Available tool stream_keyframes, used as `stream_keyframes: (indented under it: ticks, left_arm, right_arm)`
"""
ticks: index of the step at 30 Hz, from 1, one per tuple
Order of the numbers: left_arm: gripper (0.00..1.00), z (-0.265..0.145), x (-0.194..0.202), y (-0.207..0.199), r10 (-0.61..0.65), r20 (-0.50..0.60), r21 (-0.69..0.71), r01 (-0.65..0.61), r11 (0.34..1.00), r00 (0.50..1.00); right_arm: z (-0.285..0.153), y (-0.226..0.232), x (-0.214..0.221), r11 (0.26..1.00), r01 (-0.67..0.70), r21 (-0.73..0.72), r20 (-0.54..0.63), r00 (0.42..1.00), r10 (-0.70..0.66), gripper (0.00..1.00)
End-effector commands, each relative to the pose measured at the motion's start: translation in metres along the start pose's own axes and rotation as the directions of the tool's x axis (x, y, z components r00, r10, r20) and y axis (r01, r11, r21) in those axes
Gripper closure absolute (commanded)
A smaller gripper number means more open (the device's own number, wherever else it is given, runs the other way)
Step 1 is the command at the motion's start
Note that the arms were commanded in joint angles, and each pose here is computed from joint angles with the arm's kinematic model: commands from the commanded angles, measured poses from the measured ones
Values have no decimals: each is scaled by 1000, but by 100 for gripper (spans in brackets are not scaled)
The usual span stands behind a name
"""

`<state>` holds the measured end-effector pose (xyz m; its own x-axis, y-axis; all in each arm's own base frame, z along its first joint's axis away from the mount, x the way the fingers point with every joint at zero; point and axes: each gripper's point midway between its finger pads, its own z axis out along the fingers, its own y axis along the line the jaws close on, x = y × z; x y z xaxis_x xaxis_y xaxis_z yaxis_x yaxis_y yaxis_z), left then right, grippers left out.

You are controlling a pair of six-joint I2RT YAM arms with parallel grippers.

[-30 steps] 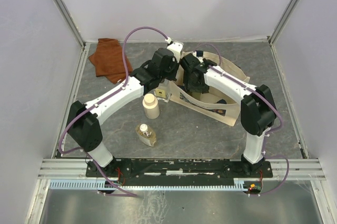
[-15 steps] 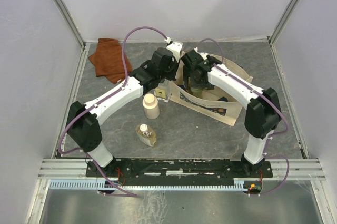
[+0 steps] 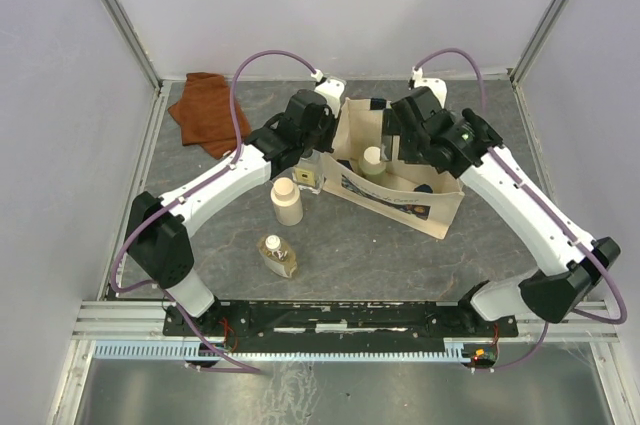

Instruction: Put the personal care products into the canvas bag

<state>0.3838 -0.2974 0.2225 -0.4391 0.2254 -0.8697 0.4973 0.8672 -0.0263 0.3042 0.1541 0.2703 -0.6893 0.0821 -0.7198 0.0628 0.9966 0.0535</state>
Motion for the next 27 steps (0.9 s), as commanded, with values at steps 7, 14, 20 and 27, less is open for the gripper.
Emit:
stream_keyframes:
  ticks: [7,14,20,27]
  left_arm:
    - [97,7,-10,8,25,1,4,-25,1000,1000]
    - [97,18,-9,19,61,-40,30,-60,998,997]
    - [97,18,-7,22,85,-56,59,-81,995,995]
    - [97,12,-10,30,125,-67,112,-118,987,990]
  right_arm:
    - [-79,51,33,969,224,-104,73,973,-218,0]
    - [-99,126,97,865,399,-306,104,917,-386,0]
    - [-83,175,160,764,553,-333,90,825,-558,0]
    - [-71,204,187,711,583,-394,96,795,-599,0]
